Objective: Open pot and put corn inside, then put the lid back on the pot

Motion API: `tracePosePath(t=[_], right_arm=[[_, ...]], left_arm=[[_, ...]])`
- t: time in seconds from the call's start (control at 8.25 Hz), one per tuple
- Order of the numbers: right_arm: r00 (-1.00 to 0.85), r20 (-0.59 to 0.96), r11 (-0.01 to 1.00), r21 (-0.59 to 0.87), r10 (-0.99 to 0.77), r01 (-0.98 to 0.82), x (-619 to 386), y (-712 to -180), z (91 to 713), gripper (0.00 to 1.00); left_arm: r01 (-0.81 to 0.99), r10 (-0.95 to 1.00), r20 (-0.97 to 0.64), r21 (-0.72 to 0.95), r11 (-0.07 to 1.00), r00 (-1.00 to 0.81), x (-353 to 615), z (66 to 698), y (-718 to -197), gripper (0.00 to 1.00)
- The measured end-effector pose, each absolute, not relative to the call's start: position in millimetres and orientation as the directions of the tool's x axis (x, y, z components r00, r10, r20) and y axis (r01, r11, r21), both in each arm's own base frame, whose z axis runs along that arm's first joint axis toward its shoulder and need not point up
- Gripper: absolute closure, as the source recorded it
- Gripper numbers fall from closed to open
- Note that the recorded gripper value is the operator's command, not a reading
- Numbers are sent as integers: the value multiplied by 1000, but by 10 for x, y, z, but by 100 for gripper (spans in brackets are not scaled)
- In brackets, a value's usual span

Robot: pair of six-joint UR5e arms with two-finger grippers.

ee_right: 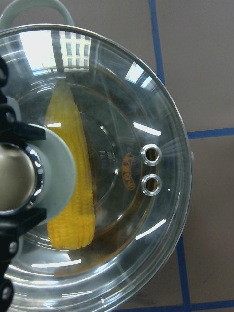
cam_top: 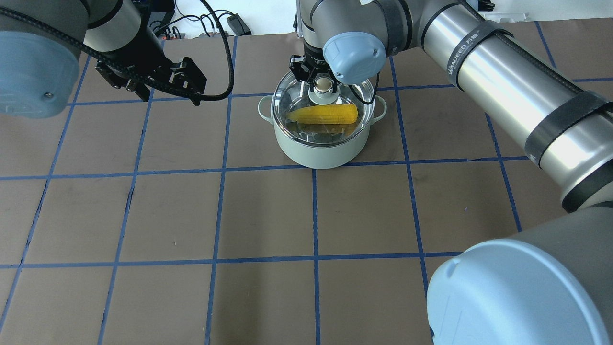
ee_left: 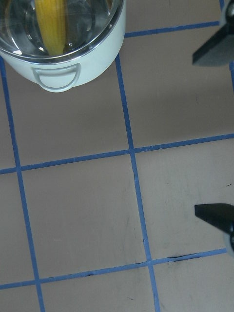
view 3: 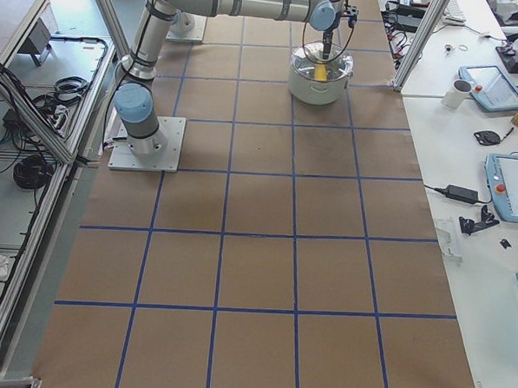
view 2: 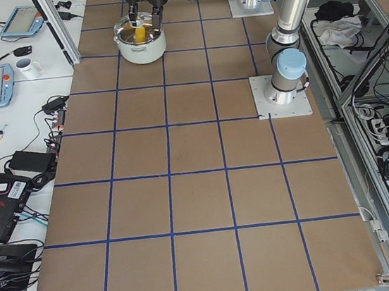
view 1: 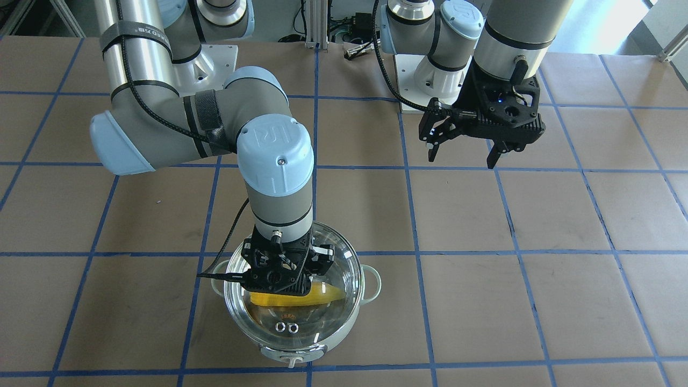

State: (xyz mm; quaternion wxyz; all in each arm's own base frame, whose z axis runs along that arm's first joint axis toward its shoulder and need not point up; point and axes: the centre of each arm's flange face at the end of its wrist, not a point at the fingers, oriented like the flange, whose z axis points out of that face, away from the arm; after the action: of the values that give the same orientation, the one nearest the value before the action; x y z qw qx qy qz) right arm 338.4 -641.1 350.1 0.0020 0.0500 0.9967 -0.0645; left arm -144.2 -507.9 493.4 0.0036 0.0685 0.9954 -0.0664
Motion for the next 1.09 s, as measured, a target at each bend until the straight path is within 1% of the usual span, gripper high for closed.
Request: tracePosePath(t=[1.09], right_arm=[[-992, -41, 985, -123, 115, 119, 3405, -6362, 3564, 56]], left_arm=[[134, 132, -20, -130, 982, -991, -1401, 4923, -5103, 0]])
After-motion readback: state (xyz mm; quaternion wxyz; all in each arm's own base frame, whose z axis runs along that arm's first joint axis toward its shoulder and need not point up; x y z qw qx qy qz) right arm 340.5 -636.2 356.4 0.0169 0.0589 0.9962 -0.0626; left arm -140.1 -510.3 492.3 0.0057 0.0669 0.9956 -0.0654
